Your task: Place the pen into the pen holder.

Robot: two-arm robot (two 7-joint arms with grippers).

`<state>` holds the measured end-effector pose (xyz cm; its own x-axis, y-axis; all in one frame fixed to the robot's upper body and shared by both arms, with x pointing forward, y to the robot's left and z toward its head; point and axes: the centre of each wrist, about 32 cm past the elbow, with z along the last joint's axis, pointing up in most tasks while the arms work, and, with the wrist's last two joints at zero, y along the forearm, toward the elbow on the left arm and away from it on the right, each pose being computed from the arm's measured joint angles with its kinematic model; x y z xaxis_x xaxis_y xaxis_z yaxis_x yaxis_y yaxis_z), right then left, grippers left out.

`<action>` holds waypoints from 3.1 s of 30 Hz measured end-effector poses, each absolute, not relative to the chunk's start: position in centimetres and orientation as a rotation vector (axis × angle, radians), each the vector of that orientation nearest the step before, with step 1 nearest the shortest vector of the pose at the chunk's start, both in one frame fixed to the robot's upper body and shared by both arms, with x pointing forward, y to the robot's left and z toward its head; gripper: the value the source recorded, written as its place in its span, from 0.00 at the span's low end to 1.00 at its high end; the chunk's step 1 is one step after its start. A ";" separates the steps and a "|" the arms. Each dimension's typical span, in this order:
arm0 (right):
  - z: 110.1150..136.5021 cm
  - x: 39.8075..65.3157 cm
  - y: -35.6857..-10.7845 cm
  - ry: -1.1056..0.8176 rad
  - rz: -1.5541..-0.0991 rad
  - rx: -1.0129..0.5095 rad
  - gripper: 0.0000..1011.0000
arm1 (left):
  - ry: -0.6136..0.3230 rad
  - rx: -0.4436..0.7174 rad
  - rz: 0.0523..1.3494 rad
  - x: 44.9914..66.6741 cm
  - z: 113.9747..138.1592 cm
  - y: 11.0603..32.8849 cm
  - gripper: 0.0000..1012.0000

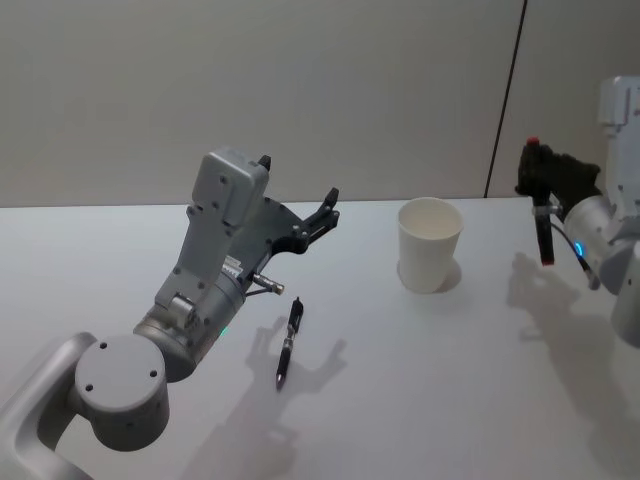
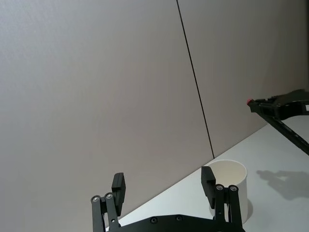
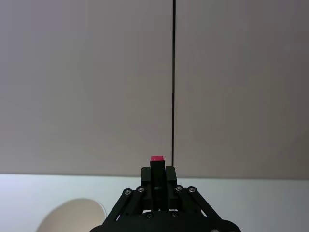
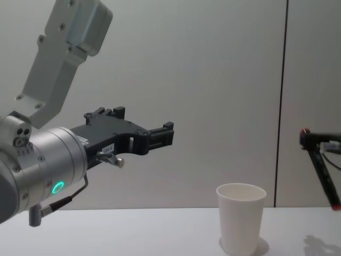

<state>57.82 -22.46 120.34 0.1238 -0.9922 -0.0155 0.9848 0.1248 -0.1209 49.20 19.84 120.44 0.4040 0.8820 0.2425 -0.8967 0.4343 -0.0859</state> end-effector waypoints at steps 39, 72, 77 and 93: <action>116.1 63.5 -17.0 -0.204 -1.305 0.217 0.16 | -0.268 0.061 1.124 49.2 120.4 19.8 0.99; 113.0 64.0 -14.7 -0.234 -1.270 0.254 0.16 | -0.268 0.061 1.124 49.2 120.4 19.8 0.99; 112.7 63.9 -14.6 -0.237 -1.270 0.250 0.16 | -0.268 0.061 1.124 49.2 120.4 19.8 0.99; 111.6 63.4 -14.2 -0.240 -1.267 0.231 0.16 | -0.268 0.061 1.124 49.2 120.4 19.8 0.99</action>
